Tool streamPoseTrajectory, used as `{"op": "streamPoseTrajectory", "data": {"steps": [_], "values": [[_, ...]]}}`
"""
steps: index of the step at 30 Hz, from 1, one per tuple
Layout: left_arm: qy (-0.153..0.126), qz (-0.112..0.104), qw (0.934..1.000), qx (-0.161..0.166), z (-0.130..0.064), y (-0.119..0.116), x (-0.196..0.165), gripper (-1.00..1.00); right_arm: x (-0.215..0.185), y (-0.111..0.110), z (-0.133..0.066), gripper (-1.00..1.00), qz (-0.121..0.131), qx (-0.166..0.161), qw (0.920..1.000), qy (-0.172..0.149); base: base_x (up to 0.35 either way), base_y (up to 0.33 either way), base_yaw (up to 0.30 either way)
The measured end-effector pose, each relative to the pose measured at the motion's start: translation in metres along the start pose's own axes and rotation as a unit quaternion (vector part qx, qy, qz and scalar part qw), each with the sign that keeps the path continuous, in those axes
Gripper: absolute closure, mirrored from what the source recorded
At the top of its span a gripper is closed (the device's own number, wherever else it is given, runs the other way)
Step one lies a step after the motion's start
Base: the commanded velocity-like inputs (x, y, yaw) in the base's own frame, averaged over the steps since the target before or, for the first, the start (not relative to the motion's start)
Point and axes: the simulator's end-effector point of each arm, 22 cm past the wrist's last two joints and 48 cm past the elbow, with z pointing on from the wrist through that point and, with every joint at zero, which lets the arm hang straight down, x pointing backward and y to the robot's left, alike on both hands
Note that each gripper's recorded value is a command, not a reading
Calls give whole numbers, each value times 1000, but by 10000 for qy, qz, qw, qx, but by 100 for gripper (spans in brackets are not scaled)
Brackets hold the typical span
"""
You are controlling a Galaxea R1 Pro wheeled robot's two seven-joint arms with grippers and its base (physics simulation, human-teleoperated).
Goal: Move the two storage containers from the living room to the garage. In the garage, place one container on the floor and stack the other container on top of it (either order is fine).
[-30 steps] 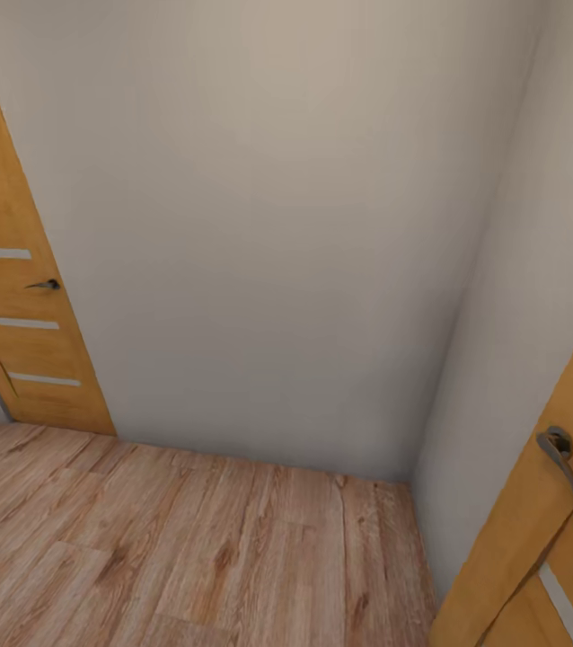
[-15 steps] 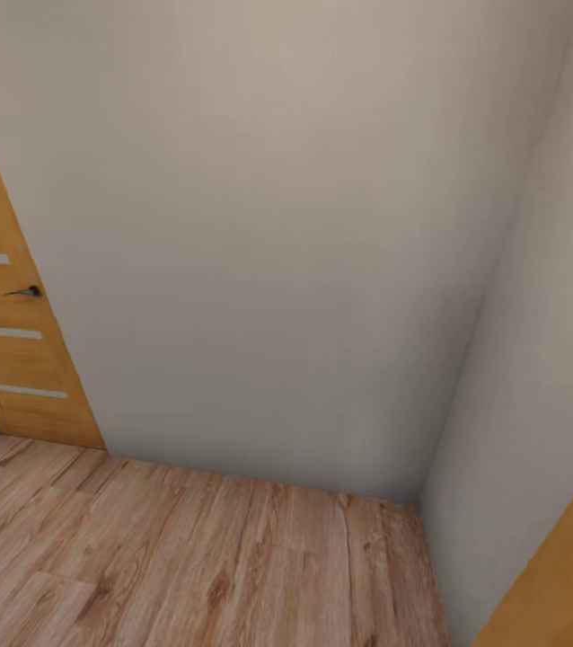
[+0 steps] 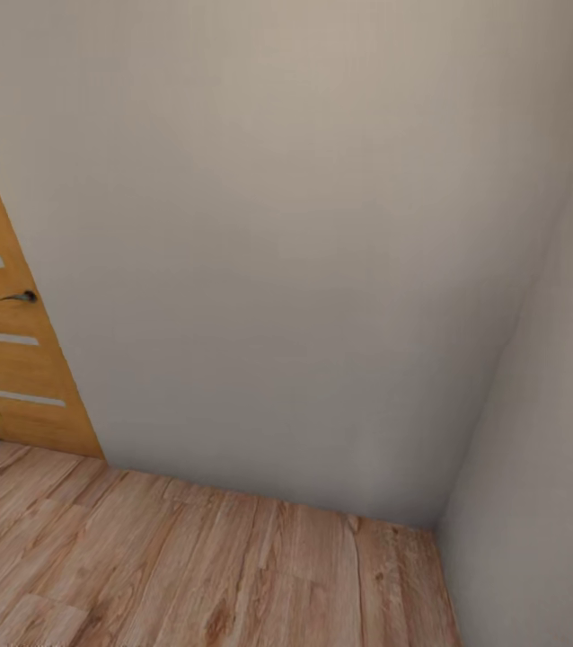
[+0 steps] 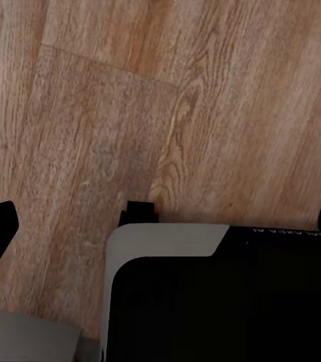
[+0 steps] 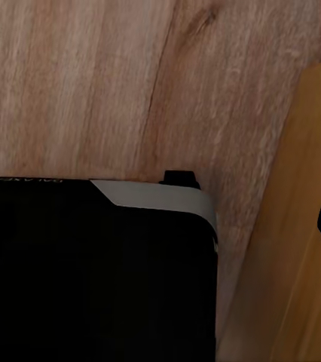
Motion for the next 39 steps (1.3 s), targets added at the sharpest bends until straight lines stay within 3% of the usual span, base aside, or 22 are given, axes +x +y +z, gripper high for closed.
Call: {"op": "streamPoseTrajectory", "data": {"steps": [17,39], "values": [[6,-3,10000,-6,0,0,0,-100,0,0,0,-100,-1,2,10000,0,17,0,268],[2,-4,10000,-4,0,0,0,-100,0,0,0,-100,0,2,10000,-7,308,0,270]]}}
